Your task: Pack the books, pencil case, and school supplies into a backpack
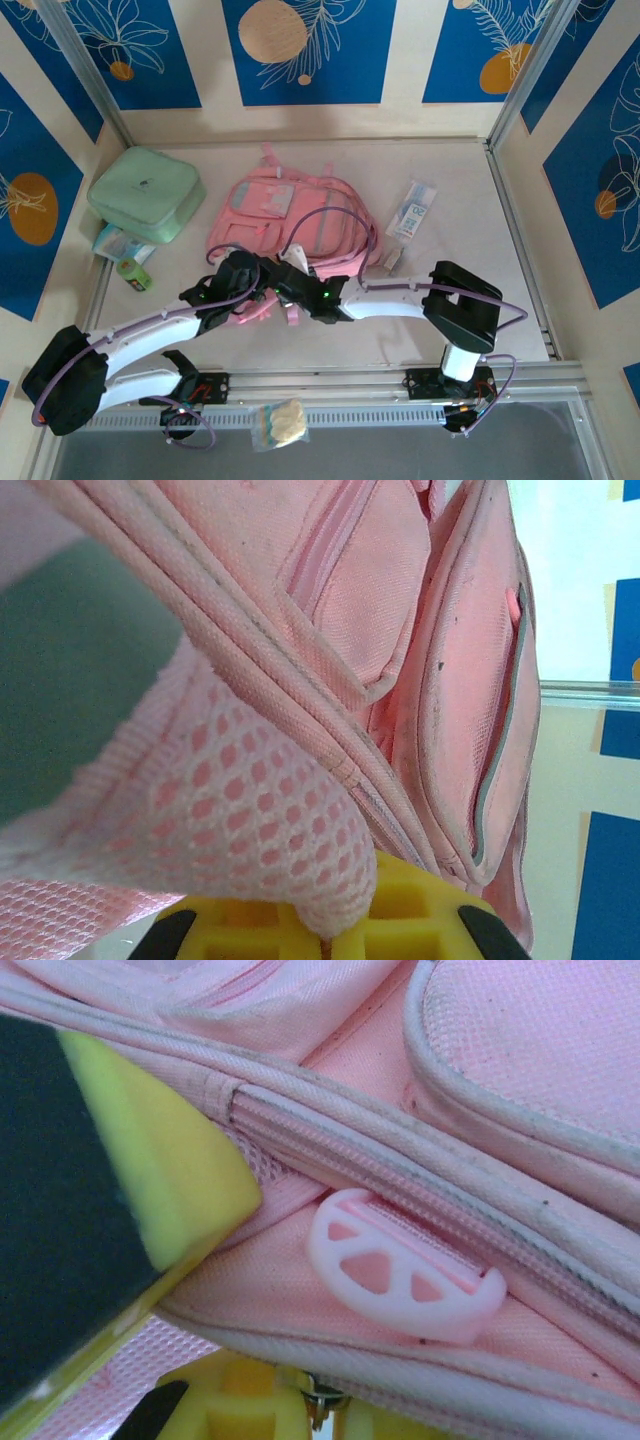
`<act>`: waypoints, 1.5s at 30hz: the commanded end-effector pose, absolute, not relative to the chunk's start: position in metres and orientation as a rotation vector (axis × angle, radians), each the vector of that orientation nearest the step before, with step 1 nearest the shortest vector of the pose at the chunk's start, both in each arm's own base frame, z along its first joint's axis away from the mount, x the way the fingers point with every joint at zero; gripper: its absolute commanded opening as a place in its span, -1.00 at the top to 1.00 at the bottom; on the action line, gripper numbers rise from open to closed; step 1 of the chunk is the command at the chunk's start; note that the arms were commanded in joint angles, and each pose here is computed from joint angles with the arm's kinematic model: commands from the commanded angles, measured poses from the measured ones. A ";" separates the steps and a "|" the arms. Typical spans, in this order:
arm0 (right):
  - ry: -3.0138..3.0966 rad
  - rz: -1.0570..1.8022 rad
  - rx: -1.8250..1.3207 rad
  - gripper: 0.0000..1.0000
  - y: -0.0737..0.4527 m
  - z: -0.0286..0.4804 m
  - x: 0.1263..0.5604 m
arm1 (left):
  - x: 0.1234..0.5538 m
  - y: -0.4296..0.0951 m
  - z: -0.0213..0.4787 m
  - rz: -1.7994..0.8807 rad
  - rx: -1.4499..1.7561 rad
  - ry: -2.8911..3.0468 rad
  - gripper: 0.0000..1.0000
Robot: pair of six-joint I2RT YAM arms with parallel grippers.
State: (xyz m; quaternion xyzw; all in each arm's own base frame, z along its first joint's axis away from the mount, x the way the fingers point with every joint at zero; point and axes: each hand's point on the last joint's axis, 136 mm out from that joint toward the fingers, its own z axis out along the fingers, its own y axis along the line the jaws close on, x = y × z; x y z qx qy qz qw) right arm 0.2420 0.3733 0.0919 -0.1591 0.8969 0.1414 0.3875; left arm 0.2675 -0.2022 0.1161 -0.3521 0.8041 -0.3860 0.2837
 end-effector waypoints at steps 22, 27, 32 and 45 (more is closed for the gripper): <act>2.394 0.330 -0.424 1.00 0.307 0.105 0.211 | 0.284 -0.167 0.144 -1.038 -0.961 2.066 1.00; 2.452 0.328 -0.382 1.00 0.286 0.109 0.208 | 0.288 -0.152 0.139 -0.991 -0.986 2.078 1.00; 2.523 0.294 -0.334 1.00 0.259 0.102 0.209 | 0.295 -0.134 0.135 -0.950 -0.997 2.073 1.00; 2.553 0.472 -0.422 1.00 0.307 0.111 0.200 | 0.315 -0.127 0.124 -0.864 -0.850 2.206 1.00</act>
